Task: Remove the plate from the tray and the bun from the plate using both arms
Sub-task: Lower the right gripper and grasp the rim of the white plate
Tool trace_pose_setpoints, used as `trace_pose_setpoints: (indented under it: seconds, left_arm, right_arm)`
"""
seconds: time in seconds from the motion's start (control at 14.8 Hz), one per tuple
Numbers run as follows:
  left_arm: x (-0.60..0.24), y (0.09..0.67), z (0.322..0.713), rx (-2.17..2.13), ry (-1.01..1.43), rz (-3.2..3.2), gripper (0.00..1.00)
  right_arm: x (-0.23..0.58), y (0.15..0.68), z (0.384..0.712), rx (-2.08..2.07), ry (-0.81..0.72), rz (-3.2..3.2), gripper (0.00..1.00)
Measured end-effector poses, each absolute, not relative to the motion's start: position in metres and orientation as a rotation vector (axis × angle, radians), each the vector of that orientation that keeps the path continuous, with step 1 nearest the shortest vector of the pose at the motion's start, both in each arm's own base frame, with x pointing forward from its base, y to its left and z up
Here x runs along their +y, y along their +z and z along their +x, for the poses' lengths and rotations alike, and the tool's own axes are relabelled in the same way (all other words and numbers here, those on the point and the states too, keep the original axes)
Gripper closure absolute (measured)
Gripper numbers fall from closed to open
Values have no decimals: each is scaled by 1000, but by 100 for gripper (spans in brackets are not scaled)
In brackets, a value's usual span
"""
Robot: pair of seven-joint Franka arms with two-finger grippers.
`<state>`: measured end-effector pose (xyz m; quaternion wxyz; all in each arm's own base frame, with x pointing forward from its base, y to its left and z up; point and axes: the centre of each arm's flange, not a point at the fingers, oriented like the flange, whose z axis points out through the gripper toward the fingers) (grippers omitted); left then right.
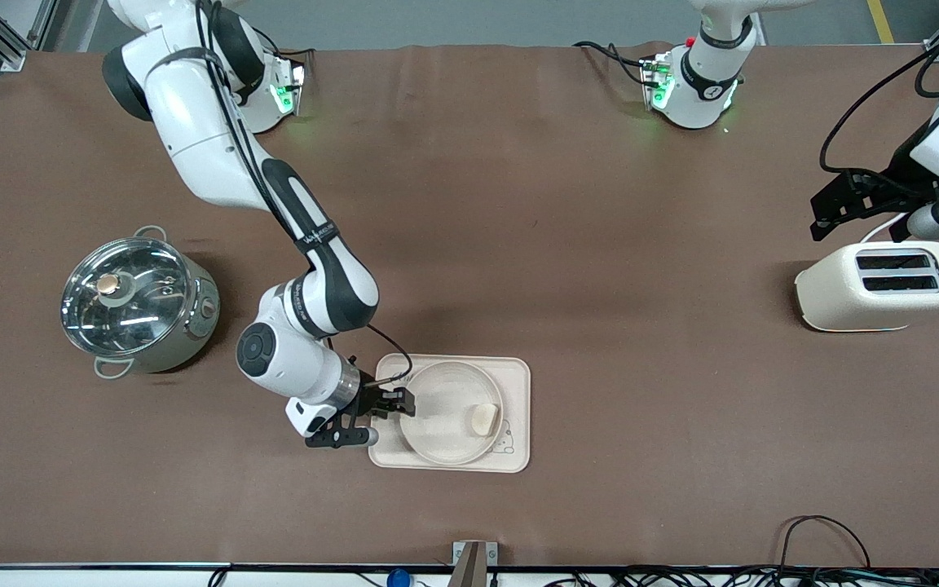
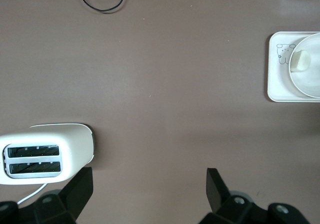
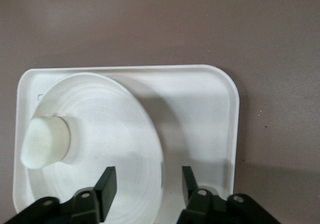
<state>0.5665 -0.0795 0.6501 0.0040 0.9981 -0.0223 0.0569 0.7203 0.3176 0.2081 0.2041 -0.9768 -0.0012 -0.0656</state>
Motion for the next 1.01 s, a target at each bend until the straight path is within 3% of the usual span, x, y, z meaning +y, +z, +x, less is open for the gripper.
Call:
trace_pose_setpoints:
  seconds: [0.34,0.47,1.01]
  left_arm:
    - [-80,650,567,-70,178,3128,0]
    - [-80,650,567,-70,178,3128,0]
    - [-80,650,567,-70,178,3128,0]
  right_arm:
    - [318,194,720,3,-168,-2727,49]
    - [318,192,720,4,-163,-2729,59]
    - [321,190,718,-2,-156,-2729,82]
